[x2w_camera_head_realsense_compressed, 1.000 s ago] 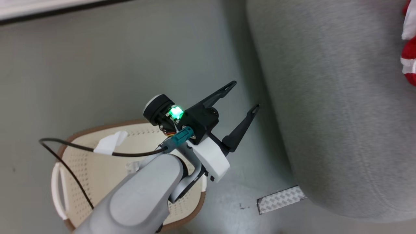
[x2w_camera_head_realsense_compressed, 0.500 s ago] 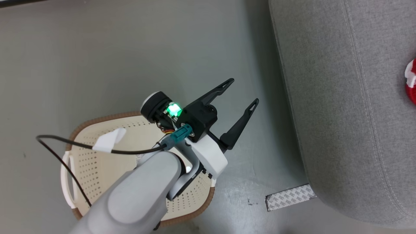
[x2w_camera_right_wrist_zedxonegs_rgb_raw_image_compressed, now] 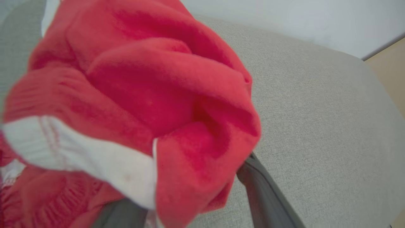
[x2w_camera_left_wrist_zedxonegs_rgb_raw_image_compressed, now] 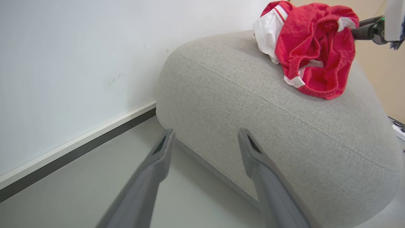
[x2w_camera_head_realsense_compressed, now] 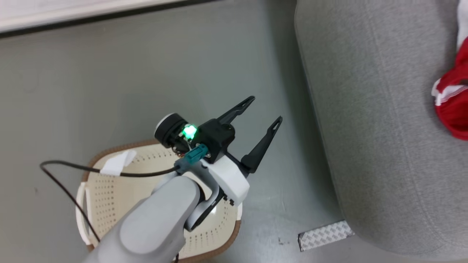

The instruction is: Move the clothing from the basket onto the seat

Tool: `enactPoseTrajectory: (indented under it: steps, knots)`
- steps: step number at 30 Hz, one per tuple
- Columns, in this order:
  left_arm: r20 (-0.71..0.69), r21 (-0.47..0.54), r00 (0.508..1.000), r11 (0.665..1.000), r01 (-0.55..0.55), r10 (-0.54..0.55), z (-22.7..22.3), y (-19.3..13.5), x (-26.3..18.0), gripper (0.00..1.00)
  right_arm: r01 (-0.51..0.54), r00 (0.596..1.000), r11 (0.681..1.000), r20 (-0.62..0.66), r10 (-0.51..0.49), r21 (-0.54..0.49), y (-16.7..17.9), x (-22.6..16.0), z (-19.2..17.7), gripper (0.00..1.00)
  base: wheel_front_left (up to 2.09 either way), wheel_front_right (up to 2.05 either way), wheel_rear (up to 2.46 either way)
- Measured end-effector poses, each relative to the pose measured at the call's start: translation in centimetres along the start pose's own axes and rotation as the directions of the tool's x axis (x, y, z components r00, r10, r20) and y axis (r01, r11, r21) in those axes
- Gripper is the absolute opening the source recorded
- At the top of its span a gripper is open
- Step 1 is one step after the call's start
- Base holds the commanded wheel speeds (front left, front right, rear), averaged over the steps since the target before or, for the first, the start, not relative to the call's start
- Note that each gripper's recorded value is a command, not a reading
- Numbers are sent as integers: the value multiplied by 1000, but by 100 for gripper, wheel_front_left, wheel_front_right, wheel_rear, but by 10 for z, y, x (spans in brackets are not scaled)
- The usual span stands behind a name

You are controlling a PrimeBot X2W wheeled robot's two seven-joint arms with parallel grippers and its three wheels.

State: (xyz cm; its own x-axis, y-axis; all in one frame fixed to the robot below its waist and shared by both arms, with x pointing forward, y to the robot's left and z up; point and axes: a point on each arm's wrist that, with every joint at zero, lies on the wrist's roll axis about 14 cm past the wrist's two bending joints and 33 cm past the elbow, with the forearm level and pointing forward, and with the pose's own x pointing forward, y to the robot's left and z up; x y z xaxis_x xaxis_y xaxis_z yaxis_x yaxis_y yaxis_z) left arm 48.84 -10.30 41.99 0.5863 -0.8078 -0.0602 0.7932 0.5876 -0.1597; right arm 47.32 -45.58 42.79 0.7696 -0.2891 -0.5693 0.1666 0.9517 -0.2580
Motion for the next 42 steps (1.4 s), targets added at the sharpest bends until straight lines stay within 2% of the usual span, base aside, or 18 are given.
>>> enactPoseTrajectory:
  steps: [8, 15, 21, 22, 25, 27, 33, 37, 42]
  knots:
    - [47, 3, 998, 1000, -31, 31, 30, -11, -15, 100, -37, 999, 999, 9, 37, -3, -3, -41, 11, 100, 0, 0, 0]
    - [106, 11, 990, 996, -94, 92, 62, -20, -39, 100, -34, 995, 999, 92, 37, -35, -24, -94, 28, 100, 0, 0, 0]
    - [175, 35, 974, 988, -151, 143, 93, -28, -62, 100, -56, 957, 998, 286, 56, -9, -31, -139, 62, 100, 0, 0, 0]
    - [181, 58, 972, 985, -163, 151, 97, -27, -67, 100, -66, 941, 998, 331, 66, -11, -29, -146, 69, 100, 0, 0, 0]
    - [223, 76, 954, 972, -224, 203, 113, -22, -82, 100, -93, 858, 996, 508, 78, 3, -26, -171, 101, 100, 0, 0, 0]
    - [243, 71, 940, 962, -265, 241, 120, -18, -94, 100, -112, 817, 994, 570, 87, 10, -21, -182, 109, 100, 0, 0, 0]
    - [311, 62, 880, 916, -395, 359, 143, 2, -133, 100, -222, 721, 975, 672, 169, -7, 23, -201, 124, 100, 0, 0, 0]
    - [350, 37, 835, 885, -464, 424, 154, 13, -158, 100, -291, 627, 957, 753, 202, -14, 51, -218, 143, 100, 0, 0, 0]
    - [355, 7, 781, 834, -552, 514, 151, 32, -188, 100, -353, 550, 935, 799, 242, -40, 92, -230, 141, 100, 0, 0, 0]
